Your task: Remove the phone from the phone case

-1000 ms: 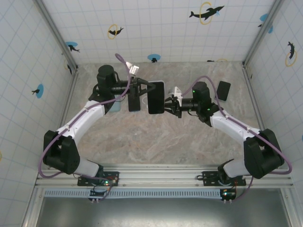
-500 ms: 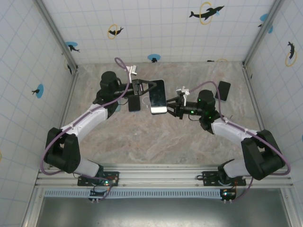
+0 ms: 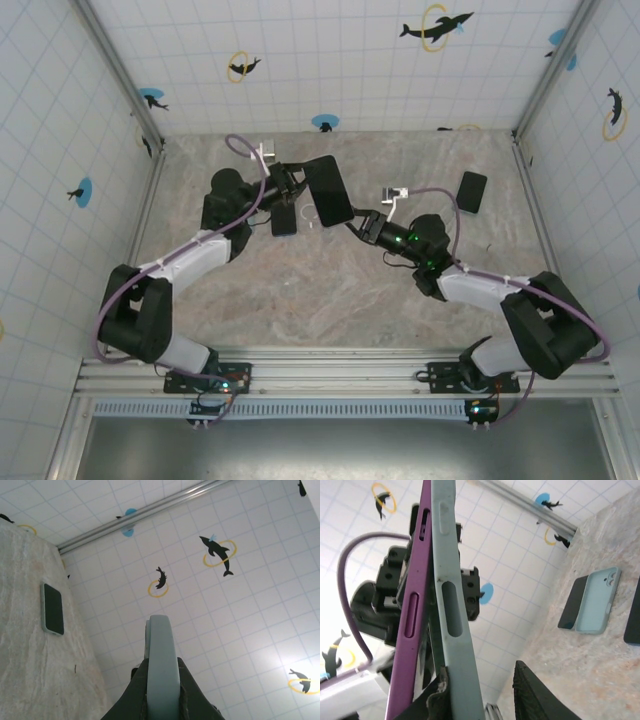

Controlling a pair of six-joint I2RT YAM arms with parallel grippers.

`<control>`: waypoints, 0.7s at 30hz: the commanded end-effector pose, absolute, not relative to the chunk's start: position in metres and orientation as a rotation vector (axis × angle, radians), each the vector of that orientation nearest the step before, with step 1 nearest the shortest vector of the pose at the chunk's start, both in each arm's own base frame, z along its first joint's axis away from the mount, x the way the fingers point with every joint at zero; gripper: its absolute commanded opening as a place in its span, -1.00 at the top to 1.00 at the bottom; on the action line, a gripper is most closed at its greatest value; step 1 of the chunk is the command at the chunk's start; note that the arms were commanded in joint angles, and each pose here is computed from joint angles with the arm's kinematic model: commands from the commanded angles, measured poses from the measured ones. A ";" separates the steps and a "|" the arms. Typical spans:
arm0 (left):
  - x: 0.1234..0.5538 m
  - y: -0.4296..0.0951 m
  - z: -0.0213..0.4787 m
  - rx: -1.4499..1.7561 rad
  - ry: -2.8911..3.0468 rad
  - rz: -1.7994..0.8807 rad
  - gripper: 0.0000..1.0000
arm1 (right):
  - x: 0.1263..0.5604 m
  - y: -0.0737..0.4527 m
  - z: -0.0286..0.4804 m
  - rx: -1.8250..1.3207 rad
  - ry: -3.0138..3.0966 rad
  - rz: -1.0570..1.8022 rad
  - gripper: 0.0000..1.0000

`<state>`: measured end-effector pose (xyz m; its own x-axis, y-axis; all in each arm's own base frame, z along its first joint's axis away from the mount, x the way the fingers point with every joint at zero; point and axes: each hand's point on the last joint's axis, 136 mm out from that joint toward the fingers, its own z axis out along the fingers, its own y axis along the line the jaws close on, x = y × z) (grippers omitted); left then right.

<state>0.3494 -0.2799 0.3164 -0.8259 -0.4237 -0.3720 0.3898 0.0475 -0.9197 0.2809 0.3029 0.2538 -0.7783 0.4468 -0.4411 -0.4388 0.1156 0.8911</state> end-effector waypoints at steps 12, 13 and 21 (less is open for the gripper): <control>0.363 -0.280 0.311 -0.133 1.683 -1.930 1.00 | 0.283 0.294 0.291 0.223 1.582 1.822 0.83; 0.365 -0.280 0.310 -0.134 1.687 -1.926 1.00 | 0.282 0.294 0.291 0.223 1.581 1.823 0.85; 0.373 -0.283 0.299 -0.167 1.748 -1.892 0.42 | 0.283 0.290 0.294 0.272 1.539 1.848 1.00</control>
